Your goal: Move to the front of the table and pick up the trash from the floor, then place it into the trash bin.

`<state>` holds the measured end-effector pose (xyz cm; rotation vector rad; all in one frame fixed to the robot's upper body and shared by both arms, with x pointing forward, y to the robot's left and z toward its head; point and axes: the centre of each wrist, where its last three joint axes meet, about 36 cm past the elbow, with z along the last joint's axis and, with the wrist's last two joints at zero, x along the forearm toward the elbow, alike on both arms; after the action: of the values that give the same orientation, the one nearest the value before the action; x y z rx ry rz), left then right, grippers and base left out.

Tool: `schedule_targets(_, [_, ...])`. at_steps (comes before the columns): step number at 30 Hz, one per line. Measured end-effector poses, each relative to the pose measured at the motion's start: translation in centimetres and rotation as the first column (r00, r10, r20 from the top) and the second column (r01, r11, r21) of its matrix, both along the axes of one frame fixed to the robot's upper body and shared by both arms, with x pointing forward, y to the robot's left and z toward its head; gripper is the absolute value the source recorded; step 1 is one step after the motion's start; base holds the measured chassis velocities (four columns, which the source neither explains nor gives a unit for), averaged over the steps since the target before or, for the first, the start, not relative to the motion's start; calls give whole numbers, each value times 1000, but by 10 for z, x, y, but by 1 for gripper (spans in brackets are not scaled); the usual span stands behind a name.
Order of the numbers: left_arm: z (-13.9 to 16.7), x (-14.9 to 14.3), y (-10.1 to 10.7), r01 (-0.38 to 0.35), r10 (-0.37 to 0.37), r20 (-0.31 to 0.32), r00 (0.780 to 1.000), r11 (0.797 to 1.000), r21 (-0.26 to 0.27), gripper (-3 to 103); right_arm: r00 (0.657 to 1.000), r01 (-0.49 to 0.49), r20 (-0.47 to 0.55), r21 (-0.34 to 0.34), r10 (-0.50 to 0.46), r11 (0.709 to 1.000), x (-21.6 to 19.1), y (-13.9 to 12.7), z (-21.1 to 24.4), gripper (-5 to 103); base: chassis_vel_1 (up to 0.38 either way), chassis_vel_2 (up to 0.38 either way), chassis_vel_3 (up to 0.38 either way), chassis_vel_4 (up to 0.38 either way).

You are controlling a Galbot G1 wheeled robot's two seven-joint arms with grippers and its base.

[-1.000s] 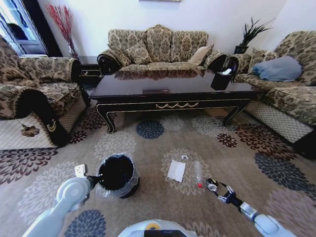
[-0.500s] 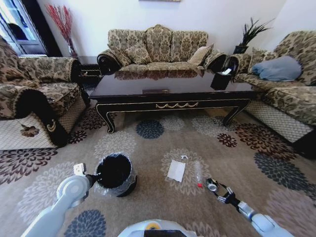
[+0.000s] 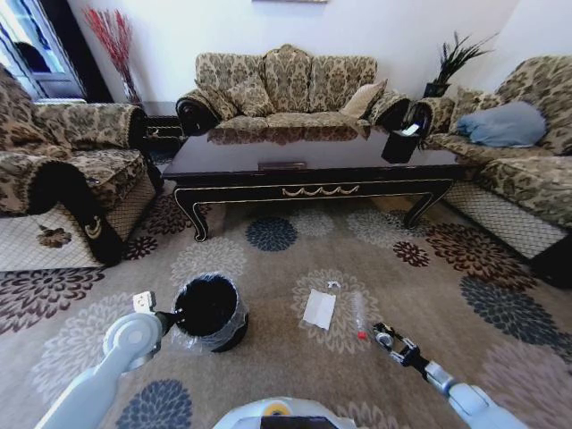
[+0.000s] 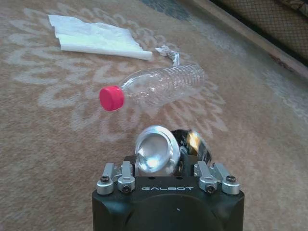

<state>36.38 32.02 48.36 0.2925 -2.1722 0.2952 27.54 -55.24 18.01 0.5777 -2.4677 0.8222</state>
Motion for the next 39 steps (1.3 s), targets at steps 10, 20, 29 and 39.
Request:
schedule_targets(10, [6, 2, 7, -8, 8, 9, 1000, 1000, 4, 0, 1000, -10, 6, 5, 10, 1000, 4, 8, -2, 52, 0, 0, 0, 0])
schedule_targets(20, [6, 1, 6, -9, 9, 8, 1000, 1000, -1, 0, 1000, -21, 20, -8, 21, 1000, 5, 8, 2, 25, 0, 0, 0, 0])
schedule_targets(29, [9, 2, 7, -8, 8, 15, 1000, 1000, -5, 0, 1000, -19, 24, -11, 19, 1000, -1, 6, 5, 8, 0, 0, 0, 0])
schedule_targets(39, [17, 4, -4, 40, -40, 35, 999, 999, 9, 0, 996, -18, 86, 12, 17, 1000, -2, 10, 30, 8, 0, 0, 0, 0])
